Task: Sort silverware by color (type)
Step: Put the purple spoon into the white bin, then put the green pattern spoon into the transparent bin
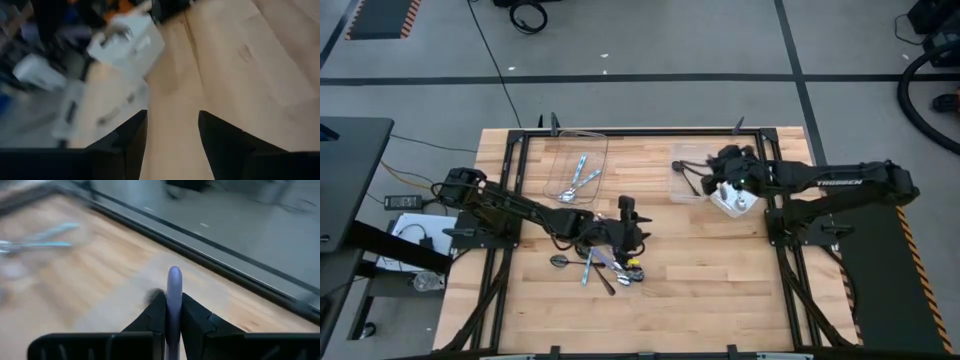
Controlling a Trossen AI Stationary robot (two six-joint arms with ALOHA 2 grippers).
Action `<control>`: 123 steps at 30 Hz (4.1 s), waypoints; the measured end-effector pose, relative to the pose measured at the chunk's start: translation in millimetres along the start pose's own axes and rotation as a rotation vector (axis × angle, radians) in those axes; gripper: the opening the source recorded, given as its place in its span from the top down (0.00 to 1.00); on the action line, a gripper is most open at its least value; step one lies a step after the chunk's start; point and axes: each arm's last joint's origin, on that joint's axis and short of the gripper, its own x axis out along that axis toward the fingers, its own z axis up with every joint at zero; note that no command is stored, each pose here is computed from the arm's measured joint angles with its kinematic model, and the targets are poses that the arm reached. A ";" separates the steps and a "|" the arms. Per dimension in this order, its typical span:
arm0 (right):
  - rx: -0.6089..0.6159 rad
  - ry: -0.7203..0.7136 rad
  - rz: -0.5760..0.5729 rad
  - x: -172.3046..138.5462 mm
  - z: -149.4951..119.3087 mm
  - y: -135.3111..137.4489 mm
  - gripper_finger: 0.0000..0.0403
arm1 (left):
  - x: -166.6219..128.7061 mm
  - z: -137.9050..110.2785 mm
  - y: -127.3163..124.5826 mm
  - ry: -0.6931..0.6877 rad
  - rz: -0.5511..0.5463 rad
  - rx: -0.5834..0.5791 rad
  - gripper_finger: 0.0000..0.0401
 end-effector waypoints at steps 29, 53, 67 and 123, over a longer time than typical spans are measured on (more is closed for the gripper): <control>0.340 0.578 -0.579 64.9 -47.0 -55.5 0.88 | -8.8 -44.4 -32.8 0.078 -0.238 -0.104 0.54; 0.170 0.398 -0.214 29.5 -21.9 -39.9 0.50 | -40.7 -63.2 -25.0 0.370 -0.405 -0.125 0.55; -0.073 0.156 0.053 21.3 -15.5 14.6 0.55 | -29.7 -55.3 1.0 0.389 -0.374 -0.220 0.55; -0.118 0.056 0.258 -11.4 -27.7 54.8 0.58 | -18.7 -58.4 -10.3 0.310 -0.415 0.199 0.95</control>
